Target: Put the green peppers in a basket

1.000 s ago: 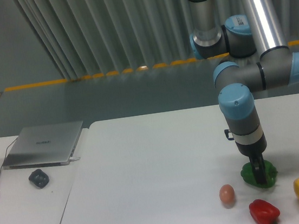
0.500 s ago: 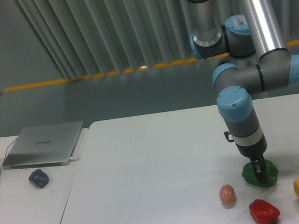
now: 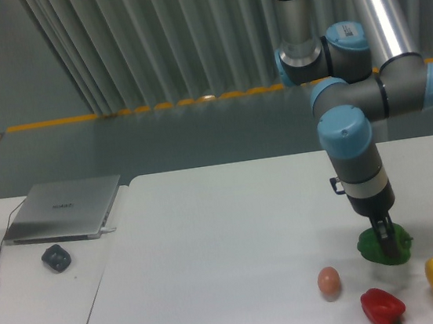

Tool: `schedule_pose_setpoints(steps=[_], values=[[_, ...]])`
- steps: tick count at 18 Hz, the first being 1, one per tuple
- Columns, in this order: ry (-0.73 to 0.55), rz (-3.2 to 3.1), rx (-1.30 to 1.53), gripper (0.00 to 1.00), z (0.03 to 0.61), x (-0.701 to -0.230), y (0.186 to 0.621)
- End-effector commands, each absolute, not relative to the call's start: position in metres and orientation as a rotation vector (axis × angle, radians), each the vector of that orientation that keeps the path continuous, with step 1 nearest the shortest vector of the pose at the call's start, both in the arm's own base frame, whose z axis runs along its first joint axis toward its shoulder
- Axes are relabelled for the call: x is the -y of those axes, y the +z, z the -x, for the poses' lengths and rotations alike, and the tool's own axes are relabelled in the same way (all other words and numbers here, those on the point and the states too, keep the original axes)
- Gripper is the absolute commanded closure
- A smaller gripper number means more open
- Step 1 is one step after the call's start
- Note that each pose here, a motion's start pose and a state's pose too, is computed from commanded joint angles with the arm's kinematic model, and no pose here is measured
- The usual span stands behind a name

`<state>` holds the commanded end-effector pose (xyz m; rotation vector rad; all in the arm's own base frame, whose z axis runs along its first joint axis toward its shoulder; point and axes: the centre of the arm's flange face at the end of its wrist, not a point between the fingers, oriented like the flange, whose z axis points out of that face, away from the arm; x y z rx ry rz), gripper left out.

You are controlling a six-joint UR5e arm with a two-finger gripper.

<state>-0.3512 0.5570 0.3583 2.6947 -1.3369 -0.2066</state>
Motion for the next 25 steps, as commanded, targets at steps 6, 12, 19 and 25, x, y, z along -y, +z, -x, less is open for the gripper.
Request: schedule_pose_setpoints(steps=[6,12,19,25], values=[[-0.242,-2.648,1.413,0.58,0.398,-0.523,0.381],[-0.229,-2.582,1.496,0.59,0.445,-0.474,0.39],[-0.187,-2.511,1.654,0.59,0.487,-0.422,0.395],[-0.12,-2.435,1.766,0.58,0.515,-0.378,0.38]])
